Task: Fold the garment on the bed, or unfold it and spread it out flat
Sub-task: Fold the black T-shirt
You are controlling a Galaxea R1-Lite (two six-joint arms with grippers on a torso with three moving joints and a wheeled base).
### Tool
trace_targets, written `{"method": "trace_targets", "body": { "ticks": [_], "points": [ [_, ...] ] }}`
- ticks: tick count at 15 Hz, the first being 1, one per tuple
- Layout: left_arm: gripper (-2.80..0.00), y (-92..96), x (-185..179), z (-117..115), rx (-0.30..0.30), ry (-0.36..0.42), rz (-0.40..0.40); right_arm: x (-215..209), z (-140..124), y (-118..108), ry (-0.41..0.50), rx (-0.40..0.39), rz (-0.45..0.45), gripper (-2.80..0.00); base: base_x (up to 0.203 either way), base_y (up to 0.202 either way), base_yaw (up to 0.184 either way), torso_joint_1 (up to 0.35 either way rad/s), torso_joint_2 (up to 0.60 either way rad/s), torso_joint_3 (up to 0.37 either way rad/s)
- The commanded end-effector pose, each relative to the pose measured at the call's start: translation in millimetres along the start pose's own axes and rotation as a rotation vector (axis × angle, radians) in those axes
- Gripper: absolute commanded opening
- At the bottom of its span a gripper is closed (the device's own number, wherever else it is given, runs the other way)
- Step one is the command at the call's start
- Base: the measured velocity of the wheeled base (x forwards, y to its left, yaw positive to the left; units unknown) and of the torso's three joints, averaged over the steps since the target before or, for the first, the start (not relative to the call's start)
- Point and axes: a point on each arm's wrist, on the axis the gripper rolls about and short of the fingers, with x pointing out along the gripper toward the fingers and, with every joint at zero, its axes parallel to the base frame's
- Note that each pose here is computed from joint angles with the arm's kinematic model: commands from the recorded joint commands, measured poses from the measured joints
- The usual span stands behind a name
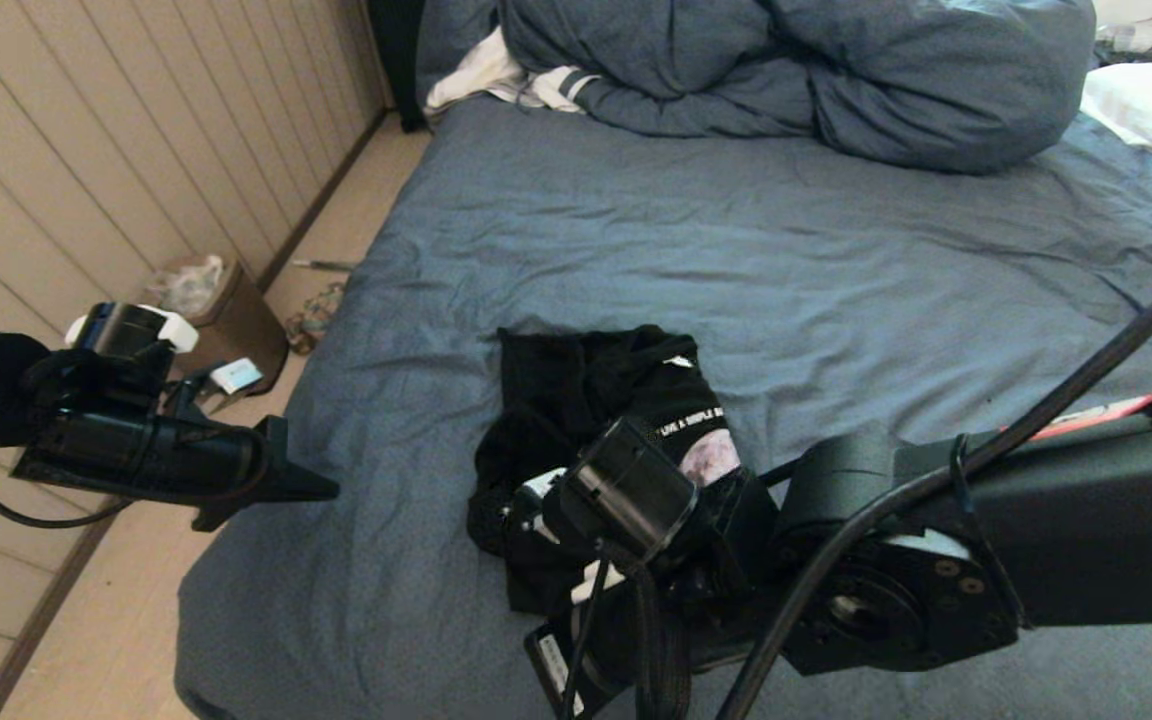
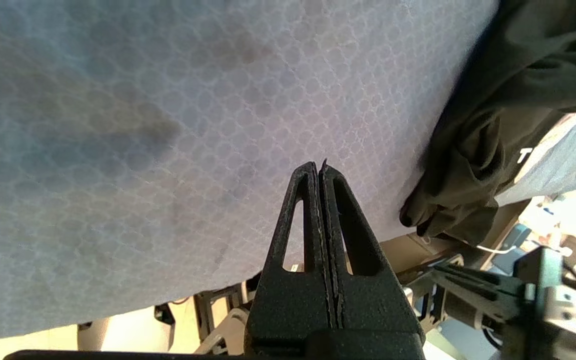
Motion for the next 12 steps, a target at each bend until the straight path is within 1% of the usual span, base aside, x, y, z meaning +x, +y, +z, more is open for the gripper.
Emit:
{"method": "trace_targets", "body": {
  "ticks": [1, 3, 4, 5, 7, 8, 12],
  "points": [
    [-2.80, 0.2, 0, 0, -0.005, 0.004, -0.002, -19, 15, -11, -0.078, 0.027, -0.007, -2.80, 0.000, 0.000, 0.000, 0.000, 0.00, 0.000],
    [-2.80, 0.3, 1, 0, -0.005, 0.004, -0.002, -48, 47, -49, -0.220, 0.101, -0.066, -2.80, 0.000, 0.000, 0.000, 0.000, 0.00, 0.000],
    [-2.80, 0.3, 1, 0, -0.005, 0.004, -0.002, -59, 56, -58, -0.267, 0.109, -0.080, -2.80, 0.000, 0.000, 0.000, 0.000, 0.00, 0.000],
    [-2.80, 0.5, 1, 0, -0.006, 0.005, -0.002, -60, 58, -61, -0.276, 0.111, -0.086, -2.80, 0.000, 0.000, 0.000, 0.000, 0.00, 0.000],
    [-2.80, 0.8, 1, 0, -0.006, 0.006, -0.002, -71, 78, -86, -0.350, 0.153, -0.131, -2.80, 0.000, 0.000, 0.000, 0.000, 0.00, 0.000],
    [-2.80, 0.8, 1, 0, -0.006, 0.006, -0.002, -68, 84, -98, -0.358, 0.170, -0.151, -2.80, 0.000, 0.000, 0.000, 0.000, 0.00, 0.000],
    [-2.80, 2.8, 4, 1, -0.012, 0.013, 0.001, -55, 84, -104, -0.332, 0.176, -0.160, -2.80, 0.000, 0.000, 0.000, 0.000, 0.00, 0.000]
  ]
}}
